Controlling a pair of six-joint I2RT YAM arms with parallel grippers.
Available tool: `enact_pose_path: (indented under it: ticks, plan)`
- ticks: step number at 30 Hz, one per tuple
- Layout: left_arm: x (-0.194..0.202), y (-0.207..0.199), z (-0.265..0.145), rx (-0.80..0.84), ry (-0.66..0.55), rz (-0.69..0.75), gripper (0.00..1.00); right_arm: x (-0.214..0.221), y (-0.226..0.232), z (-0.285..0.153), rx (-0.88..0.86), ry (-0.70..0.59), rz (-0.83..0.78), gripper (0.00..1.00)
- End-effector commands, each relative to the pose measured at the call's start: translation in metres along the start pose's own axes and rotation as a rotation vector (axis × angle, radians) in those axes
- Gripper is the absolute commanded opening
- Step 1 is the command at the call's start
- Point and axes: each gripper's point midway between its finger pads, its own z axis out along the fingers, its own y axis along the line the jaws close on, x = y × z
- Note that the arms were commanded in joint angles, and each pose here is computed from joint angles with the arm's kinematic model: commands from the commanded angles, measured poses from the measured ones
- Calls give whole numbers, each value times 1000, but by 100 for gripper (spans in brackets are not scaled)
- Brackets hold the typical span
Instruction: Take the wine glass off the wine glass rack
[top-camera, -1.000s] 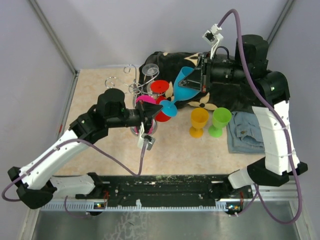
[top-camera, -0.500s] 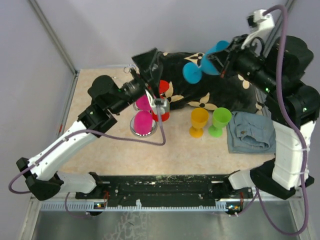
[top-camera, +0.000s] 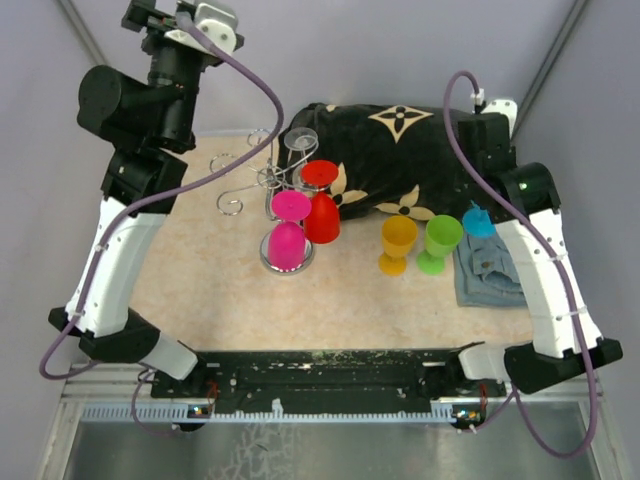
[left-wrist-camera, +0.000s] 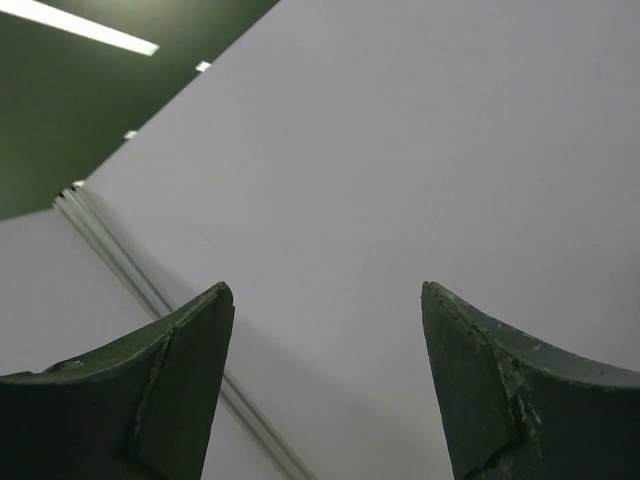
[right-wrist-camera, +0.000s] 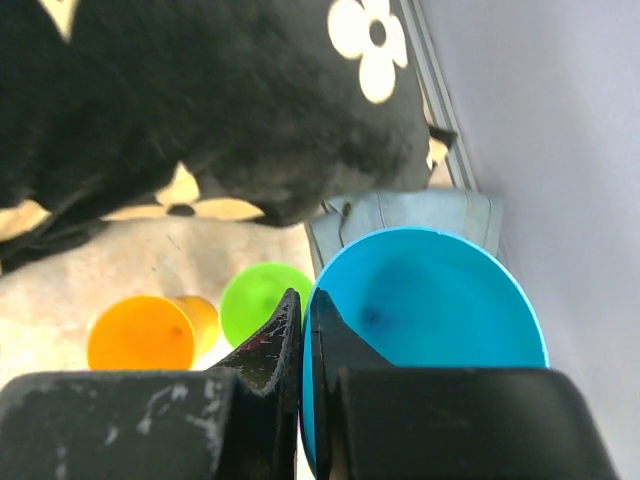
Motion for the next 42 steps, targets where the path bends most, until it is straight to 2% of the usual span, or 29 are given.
enact_pose_path:
  ticks: [1, 7, 12, 17, 22, 42]
  plan:
    - [39, -23, -7, 64, 162, -184, 80, -10, -42, -46, 65, -132, 183, 0]
    - [72, -32, -22, 90, 268, -258, 80, 22, -52, -56, 77, -63, 203, 0]
    - [86, -29, -26, 69, 314, -313, 80, 71, -24, -47, -36, 34, 282, 0]
    - [94, -31, -26, 81, 354, -340, 80, 92, 5, -41, -60, 66, 240, 0]
    - [97, -32, -28, 84, 364, -337, 80, 114, 27, -28, -67, 99, 202, 0]
    - [100, -46, -16, 123, 353, -317, 77, 226, 47, 32, -13, 216, 184, 0]
